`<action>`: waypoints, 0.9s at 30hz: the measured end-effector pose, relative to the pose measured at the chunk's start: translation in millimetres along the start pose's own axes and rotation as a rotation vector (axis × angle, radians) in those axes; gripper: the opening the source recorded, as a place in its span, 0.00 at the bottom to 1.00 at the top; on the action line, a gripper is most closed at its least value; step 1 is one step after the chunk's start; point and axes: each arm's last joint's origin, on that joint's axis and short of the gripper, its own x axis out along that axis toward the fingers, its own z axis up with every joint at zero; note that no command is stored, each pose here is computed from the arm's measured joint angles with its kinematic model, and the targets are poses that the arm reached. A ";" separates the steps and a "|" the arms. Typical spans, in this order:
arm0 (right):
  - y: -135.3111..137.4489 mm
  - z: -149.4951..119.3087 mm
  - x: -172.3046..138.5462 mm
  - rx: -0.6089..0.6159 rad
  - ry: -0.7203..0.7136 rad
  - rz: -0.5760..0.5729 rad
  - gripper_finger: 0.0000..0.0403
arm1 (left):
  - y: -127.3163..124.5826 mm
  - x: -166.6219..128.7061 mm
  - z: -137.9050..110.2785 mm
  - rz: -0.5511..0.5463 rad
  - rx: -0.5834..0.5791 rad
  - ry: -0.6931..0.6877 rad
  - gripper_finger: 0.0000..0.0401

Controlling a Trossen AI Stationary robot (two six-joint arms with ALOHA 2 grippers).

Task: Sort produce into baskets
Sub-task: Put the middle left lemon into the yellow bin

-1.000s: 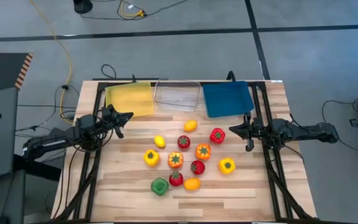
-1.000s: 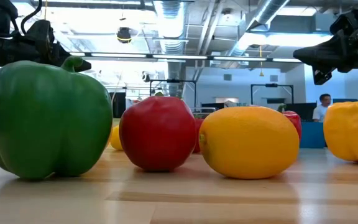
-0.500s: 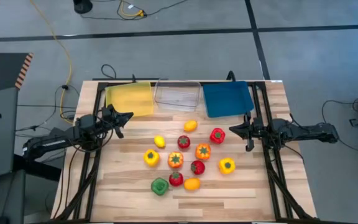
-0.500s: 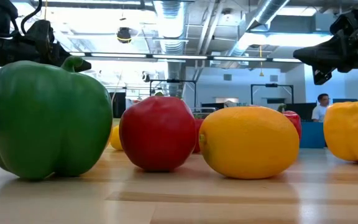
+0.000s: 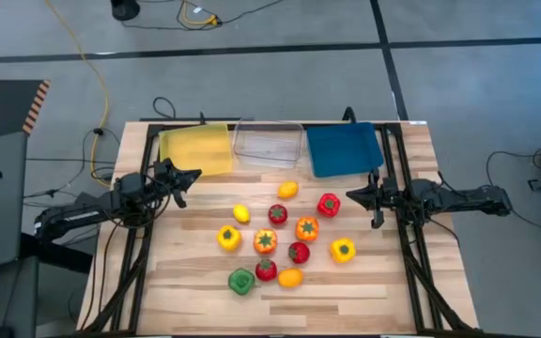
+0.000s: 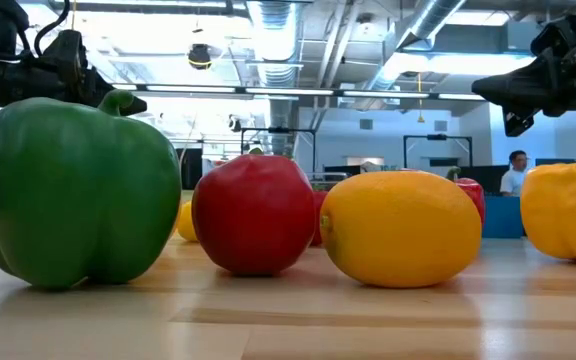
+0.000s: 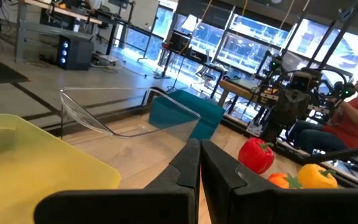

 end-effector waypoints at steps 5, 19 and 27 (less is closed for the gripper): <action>0.0 0.0 0.0 0.000 0.000 0.000 0.09 | 0.0 0.0 0.0 0.000 0.006 0.000 0.02; 0.0 0.0 0.0 -0.003 0.000 0.000 0.09 | -0.4 -0.4 8.4 0.050 -0.066 -0.108 0.55; 0.0 -0.1 0.0 -0.003 0.000 0.000 0.09 | -0.4 -0.4 8.4 0.051 -0.068 -0.108 0.74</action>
